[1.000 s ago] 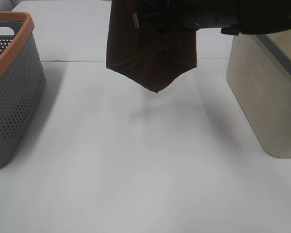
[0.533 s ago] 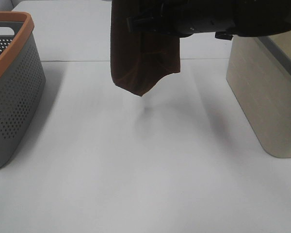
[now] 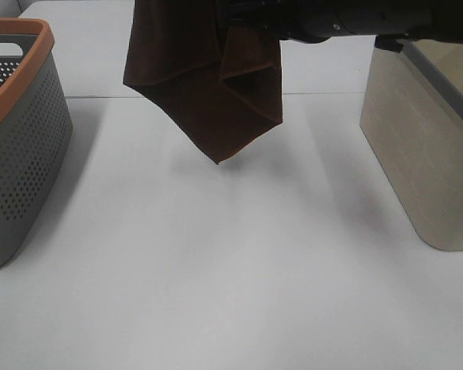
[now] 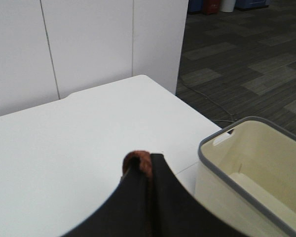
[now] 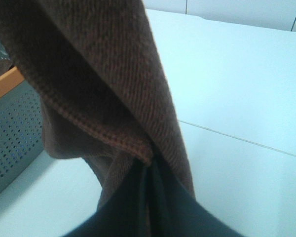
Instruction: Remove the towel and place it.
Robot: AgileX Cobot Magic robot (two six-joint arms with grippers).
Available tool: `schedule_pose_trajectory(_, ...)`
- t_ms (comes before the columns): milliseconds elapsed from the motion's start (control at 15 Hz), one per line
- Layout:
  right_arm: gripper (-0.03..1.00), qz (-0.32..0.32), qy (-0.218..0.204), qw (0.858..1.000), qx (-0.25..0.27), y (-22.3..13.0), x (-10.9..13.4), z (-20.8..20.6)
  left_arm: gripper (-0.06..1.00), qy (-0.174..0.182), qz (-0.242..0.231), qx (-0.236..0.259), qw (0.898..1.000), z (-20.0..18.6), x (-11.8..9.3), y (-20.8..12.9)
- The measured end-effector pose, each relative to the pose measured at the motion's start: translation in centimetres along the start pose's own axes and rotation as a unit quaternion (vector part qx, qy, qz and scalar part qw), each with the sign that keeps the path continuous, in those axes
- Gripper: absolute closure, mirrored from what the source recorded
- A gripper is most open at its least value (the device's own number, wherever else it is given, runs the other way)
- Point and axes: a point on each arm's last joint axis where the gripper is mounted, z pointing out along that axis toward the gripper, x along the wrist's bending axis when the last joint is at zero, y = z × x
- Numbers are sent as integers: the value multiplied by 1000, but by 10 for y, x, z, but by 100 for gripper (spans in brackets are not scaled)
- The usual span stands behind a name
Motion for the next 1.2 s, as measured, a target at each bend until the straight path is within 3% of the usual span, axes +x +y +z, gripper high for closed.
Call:
schedule_pose_trajectory(67,97,0,0,1000,0,0,0,0,94,0,0,0,1000,0,0,0)
schedule_pose_trajectory(200,97,0,12,1000,-4,0,1,-10,94,36,29,5,999,0,7,-1)
schedule_pose_trajectory(333,97,18,54,998,-20,8,7,-21,94,73,43,43,995,4,14,-10)
schedule_pose_trajectory(533,97,8,75,997,-20,8,11,-21,94,87,47,107,989,17,18,-29)
schedule_pose_trajectory(733,97,-5,122,992,-8,1,20,-15,94,93,50,130,986,20,20,-35)
schedule_pose_trajectory(933,97,-40,230,971,51,-21,41,-3,94,94,50,134,985,20,20,-36)
schedule_pose_trajectory(1000,97,-58,244,962,106,-32,43,-5,94,97,49,149,983,19,21,-39)
schedule_pose_trajectory(1067,97,-47,238,962,126,-35,42,-5,94,98,48,157,982,18,21,-40)
schedule_pose_trajectory(1133,97,-42,197,962,185,-45,35,-5,94,100,46,178,978,17,21,-44)
schedule_pose_trajectory(1200,97,-37,159,964,210,-50,28,-5,94,102,43,197,974,16,22,-47)
